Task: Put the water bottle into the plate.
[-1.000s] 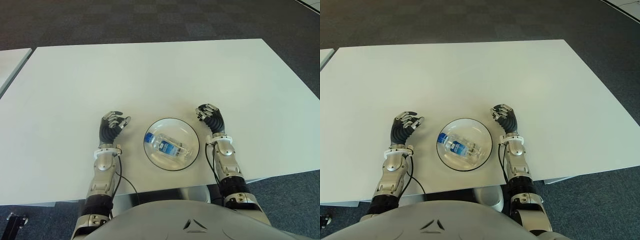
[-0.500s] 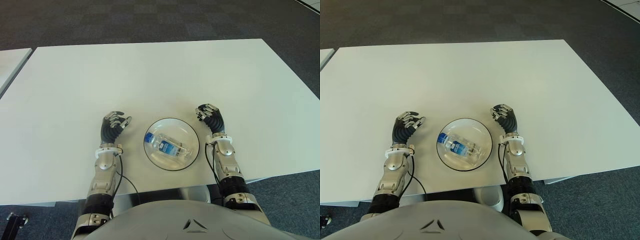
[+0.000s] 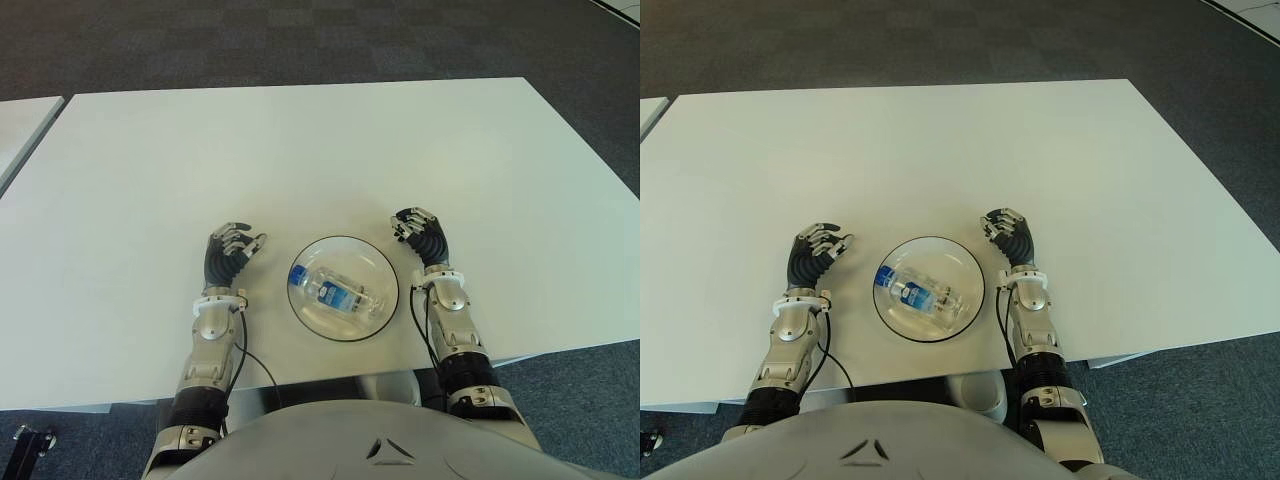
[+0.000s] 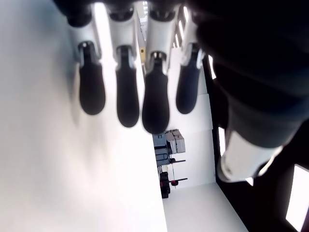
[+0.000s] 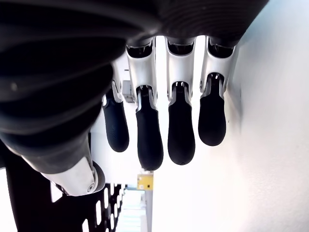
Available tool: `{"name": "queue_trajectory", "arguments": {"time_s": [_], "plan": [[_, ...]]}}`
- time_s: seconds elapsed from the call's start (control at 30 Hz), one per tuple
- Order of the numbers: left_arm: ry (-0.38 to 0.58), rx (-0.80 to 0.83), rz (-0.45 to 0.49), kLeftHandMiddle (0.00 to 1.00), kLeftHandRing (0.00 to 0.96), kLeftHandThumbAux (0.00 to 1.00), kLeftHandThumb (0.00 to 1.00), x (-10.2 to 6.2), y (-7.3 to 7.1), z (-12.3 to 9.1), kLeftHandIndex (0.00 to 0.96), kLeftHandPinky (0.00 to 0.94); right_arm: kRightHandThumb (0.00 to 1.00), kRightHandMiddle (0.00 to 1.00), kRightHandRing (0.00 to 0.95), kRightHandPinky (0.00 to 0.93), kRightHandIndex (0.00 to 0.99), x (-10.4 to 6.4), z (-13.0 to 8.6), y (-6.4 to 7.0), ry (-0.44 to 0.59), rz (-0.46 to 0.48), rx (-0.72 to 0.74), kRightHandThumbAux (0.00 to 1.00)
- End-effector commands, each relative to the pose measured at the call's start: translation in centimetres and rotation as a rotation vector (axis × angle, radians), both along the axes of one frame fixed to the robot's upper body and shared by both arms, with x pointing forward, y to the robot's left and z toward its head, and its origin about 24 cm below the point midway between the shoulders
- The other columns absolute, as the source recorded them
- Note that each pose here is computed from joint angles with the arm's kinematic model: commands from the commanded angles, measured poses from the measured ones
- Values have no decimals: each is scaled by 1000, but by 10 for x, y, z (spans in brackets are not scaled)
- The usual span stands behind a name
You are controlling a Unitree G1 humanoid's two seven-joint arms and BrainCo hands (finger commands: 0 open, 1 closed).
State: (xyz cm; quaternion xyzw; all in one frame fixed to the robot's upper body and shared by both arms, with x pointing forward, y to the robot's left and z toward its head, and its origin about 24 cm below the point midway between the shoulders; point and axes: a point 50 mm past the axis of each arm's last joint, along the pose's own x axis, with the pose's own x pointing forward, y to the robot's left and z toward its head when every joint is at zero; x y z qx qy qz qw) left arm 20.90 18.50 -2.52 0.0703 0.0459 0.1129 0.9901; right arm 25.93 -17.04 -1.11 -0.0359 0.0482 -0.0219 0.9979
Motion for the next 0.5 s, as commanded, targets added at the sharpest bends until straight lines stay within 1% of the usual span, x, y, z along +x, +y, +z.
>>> {"name": "queue_trajectory", "arguments": {"time_s": [0.03,0.23,0.5], "plan": [[20,3,-3,656,650,716,706,0,1,-4,432,628,707,573,588,593,432,-6,-10,0,58,-9,2,730],[14,-32,41,652,644,713,706,-1,2,-4,433,618,707,576,591,599,432,-7,-10,0,56,-15,-4,730],[1,-46,66,640,628,712,707,-2,1,-5,433,603,707,582,594,600,432,-7,-10,-1,58,-10,2,730]]}}
